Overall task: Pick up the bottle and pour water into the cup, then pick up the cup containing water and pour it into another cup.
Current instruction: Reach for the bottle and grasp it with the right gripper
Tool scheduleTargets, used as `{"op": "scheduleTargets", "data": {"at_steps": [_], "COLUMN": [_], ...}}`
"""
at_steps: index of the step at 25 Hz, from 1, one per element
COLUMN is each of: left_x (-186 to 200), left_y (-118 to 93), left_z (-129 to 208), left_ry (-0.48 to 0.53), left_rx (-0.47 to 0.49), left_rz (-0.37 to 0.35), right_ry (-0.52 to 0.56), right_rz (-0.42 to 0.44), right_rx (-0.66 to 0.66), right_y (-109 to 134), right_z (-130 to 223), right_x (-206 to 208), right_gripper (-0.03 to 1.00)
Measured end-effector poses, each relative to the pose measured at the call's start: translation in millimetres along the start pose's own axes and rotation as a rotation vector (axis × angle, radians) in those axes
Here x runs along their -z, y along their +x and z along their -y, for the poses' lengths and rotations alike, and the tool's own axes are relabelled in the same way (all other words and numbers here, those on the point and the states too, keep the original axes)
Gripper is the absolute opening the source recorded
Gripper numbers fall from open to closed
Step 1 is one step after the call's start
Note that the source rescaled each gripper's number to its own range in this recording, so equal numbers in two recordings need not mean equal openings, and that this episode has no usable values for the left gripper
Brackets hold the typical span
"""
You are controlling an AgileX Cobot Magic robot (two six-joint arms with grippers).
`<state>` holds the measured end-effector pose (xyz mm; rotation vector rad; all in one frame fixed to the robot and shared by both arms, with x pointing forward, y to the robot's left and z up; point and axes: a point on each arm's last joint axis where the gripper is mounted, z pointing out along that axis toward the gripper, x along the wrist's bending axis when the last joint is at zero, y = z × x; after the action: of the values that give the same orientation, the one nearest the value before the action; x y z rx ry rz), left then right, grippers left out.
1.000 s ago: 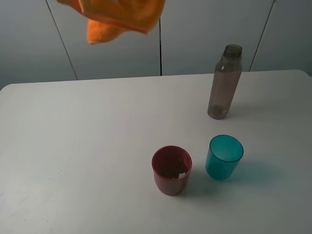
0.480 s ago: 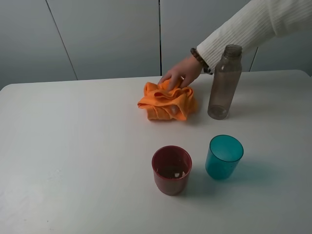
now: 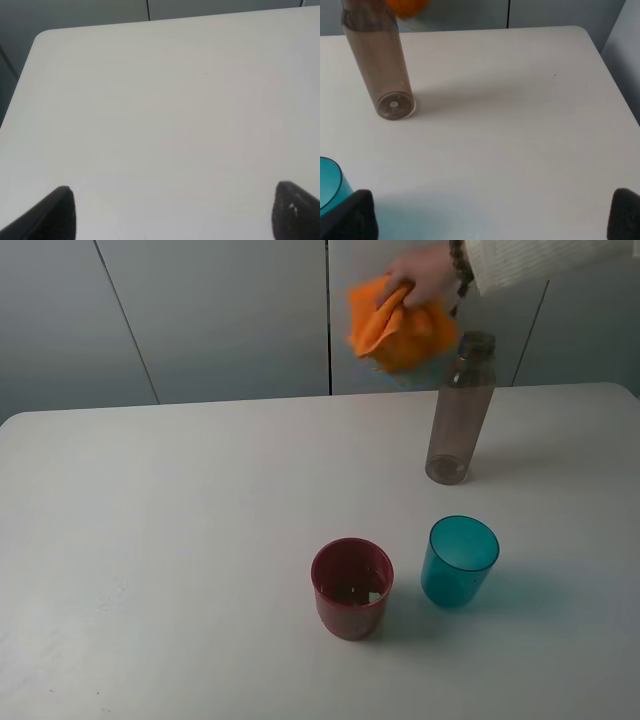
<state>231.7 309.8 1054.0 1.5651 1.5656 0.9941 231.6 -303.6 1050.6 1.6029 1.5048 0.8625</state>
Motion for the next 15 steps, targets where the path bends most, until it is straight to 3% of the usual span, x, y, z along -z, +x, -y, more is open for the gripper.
{"op": "scheduleTargets", "data": {"at_steps": [15], "left_x": [0.0], "left_y": [0.0], "left_z": [0.0], "left_ry": [0.0], "left_rx": [0.0], "left_rz": [0.0], "right_ry": [0.0], "right_rz": [0.0], "right_rx": [-0.002], "right_y": [0.0], "right_z": [0.0], "right_x": [0.0], "right_gripper": [0.99]}}
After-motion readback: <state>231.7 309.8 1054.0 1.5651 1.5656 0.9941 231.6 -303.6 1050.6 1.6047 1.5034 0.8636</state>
